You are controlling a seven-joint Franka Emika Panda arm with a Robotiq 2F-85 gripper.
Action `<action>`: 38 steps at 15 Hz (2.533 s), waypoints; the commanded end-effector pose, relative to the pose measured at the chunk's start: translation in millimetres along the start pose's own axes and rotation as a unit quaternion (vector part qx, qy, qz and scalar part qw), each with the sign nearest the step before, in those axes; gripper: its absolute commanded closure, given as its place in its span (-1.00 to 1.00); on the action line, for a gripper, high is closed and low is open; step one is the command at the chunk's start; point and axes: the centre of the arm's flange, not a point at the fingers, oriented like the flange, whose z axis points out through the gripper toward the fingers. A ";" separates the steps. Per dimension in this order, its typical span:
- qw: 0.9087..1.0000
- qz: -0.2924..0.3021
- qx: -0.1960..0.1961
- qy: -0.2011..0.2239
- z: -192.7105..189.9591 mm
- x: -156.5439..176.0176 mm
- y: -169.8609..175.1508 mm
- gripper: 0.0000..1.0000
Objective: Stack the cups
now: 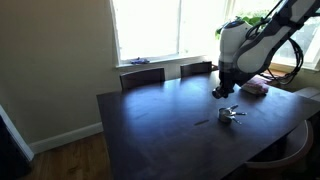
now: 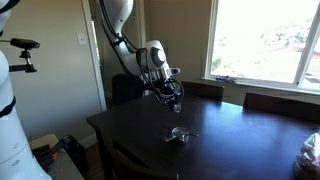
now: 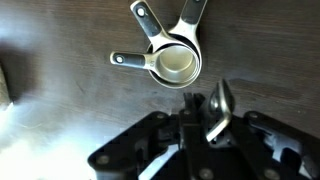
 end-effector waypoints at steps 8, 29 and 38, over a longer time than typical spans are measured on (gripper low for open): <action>0.997 0.004 -0.071 0.016 6.6 -18.4 14.2 0.90; 0.975 -0.016 -0.218 -0.046 119.8 -33.2 -43.6 0.90; 0.960 -0.031 -0.275 -0.047 132.6 -31.4 -59.5 0.92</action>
